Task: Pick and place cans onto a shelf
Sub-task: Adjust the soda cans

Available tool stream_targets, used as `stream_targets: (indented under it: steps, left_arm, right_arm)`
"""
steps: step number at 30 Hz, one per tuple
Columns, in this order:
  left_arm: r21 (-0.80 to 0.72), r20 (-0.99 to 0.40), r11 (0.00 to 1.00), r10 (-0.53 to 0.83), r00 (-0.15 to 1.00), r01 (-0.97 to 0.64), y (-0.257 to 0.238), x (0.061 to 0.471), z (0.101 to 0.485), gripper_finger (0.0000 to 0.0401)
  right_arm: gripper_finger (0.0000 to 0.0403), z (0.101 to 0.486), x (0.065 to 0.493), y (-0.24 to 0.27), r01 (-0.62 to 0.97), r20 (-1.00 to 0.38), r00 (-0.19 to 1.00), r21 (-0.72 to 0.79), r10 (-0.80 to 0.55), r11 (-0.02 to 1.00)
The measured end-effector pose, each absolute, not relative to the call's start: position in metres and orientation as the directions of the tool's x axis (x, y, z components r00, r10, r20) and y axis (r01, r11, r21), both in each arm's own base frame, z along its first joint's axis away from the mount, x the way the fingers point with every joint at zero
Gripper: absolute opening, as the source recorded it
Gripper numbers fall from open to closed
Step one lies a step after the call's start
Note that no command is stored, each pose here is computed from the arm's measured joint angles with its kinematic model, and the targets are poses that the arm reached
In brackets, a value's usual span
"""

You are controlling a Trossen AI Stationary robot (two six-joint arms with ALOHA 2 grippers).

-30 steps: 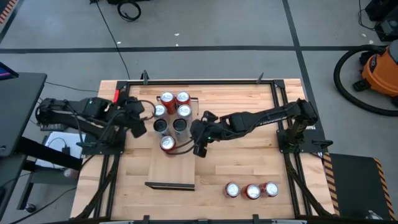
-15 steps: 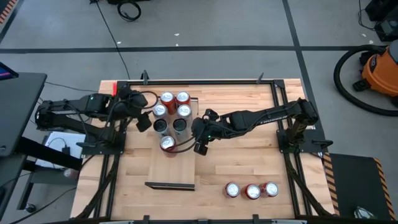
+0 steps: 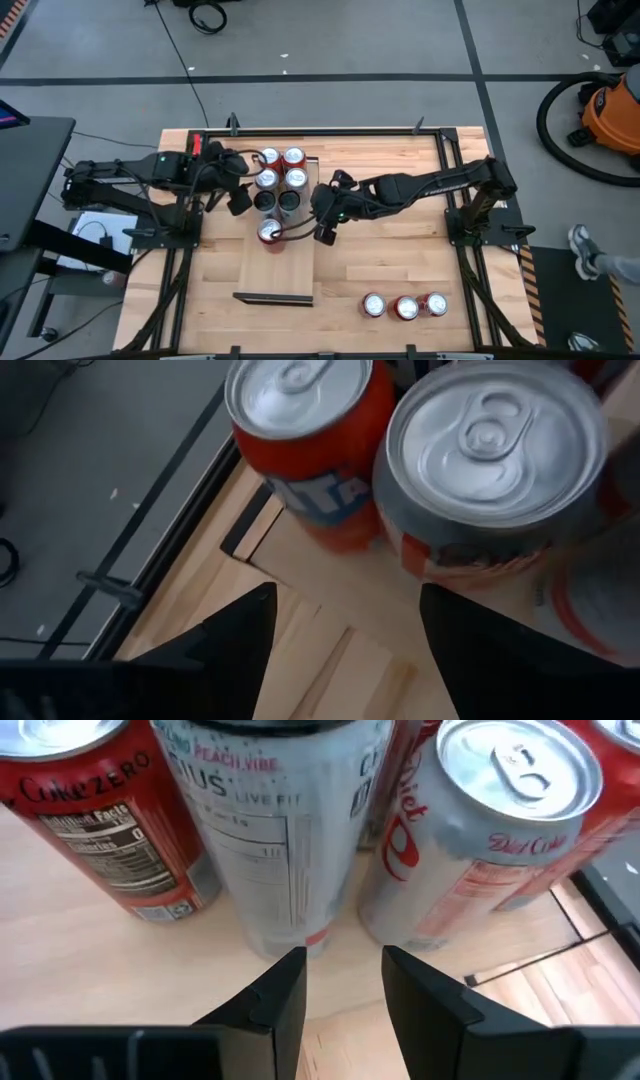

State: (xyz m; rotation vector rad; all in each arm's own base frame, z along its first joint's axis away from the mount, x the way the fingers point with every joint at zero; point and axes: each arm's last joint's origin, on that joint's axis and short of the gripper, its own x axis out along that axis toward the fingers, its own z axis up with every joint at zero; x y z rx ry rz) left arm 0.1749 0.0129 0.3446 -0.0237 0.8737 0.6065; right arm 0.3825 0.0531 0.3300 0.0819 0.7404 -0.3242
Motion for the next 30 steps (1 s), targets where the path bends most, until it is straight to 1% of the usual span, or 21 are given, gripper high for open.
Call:
stream_targets:
  steps: [5, 8, 10, 12, 14, 16, 18, 22, 27, 30]
  left_arm:
    - [0.239, -0.741, 0.832, 0.489, 0.459, -0.501, 0.013, 0.163, 0.346, 0.0258]
    - [0.214, -0.75, 0.836, 0.472, 0.464, -0.505, 0.012, 0.156, 0.348, 0.0258]
    - [0.134, -0.763, 0.878, 0.387, 0.518, -0.459, 0.009, 0.15, 0.353, 0.0258]
    - [0.025, -0.779, 0.931, 0.247, 0.577, -0.365, 0.002, 0.146, 0.357, 0.0258]
    - [-0.068, -0.779, 0.955, 0.13, 0.613, -0.289, -0.004, 0.142, 0.359, 0.0258]
    - [-0.12, -0.781, 0.956, 0.076, 0.62, -0.269, -0.009, 0.14, 0.36, 0.0258]
    - [-0.182, -0.777, 0.946, 0.03, 0.629, -0.269, -0.013, 0.139, 0.361, 0.0258]
    - [-0.333, -0.738, 0.921, -0.122, 0.664, -0.201, -0.025, 0.143, 0.364, 0.0258]
    - [-0.418, -0.693, 0.893, -0.195, 0.694, -0.166, -0.037, 0.145, 0.369, 0.0258]
    - [-0.419, -0.688, 0.891, -0.186, 0.701, -0.175, -0.043, 0.144, 0.369, 0.0258]
  right_arm:
    - [0.0141, 0.335, 0.379, 0.053, 0.322, -0.669, 0.697, -0.029, -0.258, 0.946]
    - [0.0141, 0.335, 0.379, 0.055, 0.287, -0.674, 0.706, -0.01, -0.219, 0.958]
    - [0.0141, 0.335, 0.379, 0.061, 0.226, -0.683, 0.713, 0.008, -0.16, 0.974]
    - [0.0141, 0.335, 0.379, 0.07, 0.146, -0.683, 0.726, 0.034, -0.084, 0.989]
    - [0.0141, 0.331, 0.381, 0.079, 0.069, -0.67, 0.742, 0.06, -0.011, 0.996]
    - [0.0141, 0.326, 0.383, 0.085, 0.011, -0.659, 0.751, 0.079, 0.044, 0.997]
    - [0.0141, 0.321, 0.387, 0.09, -0.02, -0.619, 0.781, 0.098, 0.077, 0.995]
    - [0.0141, 0.309, 0.394, 0.092, -0.034, -0.537, 0.839, 0.117, 0.092, 0.993]
    - [0.0141, 0.297, 0.399, 0.092, -0.055, -0.436, 0.893, 0.143, 0.112, 0.988]
    - [0.0141, 0.289, 0.398, 0.093, -0.051, -0.409, 0.906, 0.143, 0.106, 0.988]
